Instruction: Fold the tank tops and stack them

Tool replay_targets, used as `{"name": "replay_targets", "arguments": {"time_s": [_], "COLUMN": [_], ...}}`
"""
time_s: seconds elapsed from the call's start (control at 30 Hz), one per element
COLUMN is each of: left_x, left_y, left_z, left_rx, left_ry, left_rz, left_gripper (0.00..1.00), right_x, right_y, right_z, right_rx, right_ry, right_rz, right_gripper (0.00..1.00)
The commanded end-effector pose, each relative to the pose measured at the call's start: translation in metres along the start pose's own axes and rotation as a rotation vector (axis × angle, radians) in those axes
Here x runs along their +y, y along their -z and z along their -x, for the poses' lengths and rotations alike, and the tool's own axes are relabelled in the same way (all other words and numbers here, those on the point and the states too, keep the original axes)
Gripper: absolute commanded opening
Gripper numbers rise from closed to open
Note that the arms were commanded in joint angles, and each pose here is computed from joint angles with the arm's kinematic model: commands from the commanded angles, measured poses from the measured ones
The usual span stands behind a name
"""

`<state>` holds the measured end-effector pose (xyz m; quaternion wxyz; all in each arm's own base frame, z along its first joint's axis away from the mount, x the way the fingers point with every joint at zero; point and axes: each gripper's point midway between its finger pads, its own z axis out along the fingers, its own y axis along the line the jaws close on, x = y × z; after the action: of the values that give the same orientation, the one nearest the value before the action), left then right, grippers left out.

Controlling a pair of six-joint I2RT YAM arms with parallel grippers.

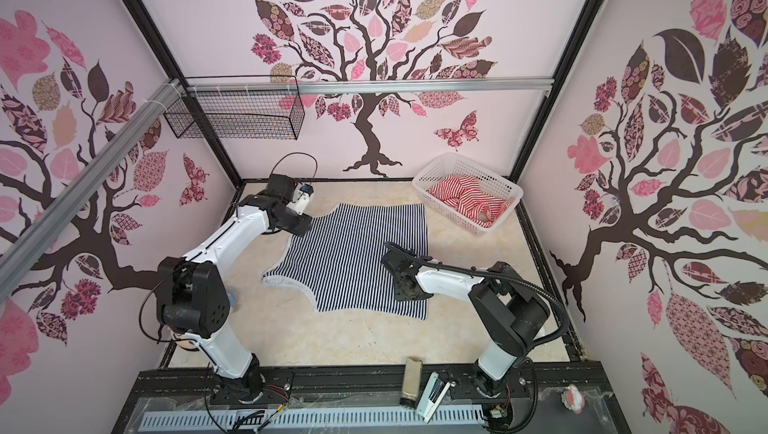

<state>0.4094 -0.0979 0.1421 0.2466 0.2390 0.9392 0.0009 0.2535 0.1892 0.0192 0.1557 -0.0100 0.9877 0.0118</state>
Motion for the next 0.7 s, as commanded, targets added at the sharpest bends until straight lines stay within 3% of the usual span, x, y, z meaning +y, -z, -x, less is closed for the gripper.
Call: {"name": "replay_targets", "arguments": {"time_s": [0.0,0.1,0.3,0.53,0.67], "left_x": [-0.027,-0.038,-0.061,-0.105,-0.121], "left_y": [-0.002,0.009,0.025,0.035,0.027], "left_z": [-0.026,-0.043,-0.084,-0.128,-0.146], "left_rx": [0.008,-0.026,-0.051,-0.086,-0.074], "left_ry": [-0.050,-0.077,-0.203,-0.474,-0.567], "left_rz": [-0.048,-0.053,-0.079,-0.047,-0.044], "left_gripper": [0.51,0.52,0.53,0.54,0.53], "right_x": [-0.001,-0.001,-0.003,-0.018,-0.024], "right_y": [0.013,0.030,0.072,0.064,0.059], "right_z": [-0.003,0.004,0.011,-0.035,-0.052], "right_rx": [-0.006,-0.046,-0.133,-0.087,-0.075], "right_ry": [-0.041,-0.052,-0.104,-0.224,-0.271], "right_rz": [0.047,0.064,0.164,0.266,0.307], "right_gripper": [0.44,0.44,0.57,0.59,0.58]}}
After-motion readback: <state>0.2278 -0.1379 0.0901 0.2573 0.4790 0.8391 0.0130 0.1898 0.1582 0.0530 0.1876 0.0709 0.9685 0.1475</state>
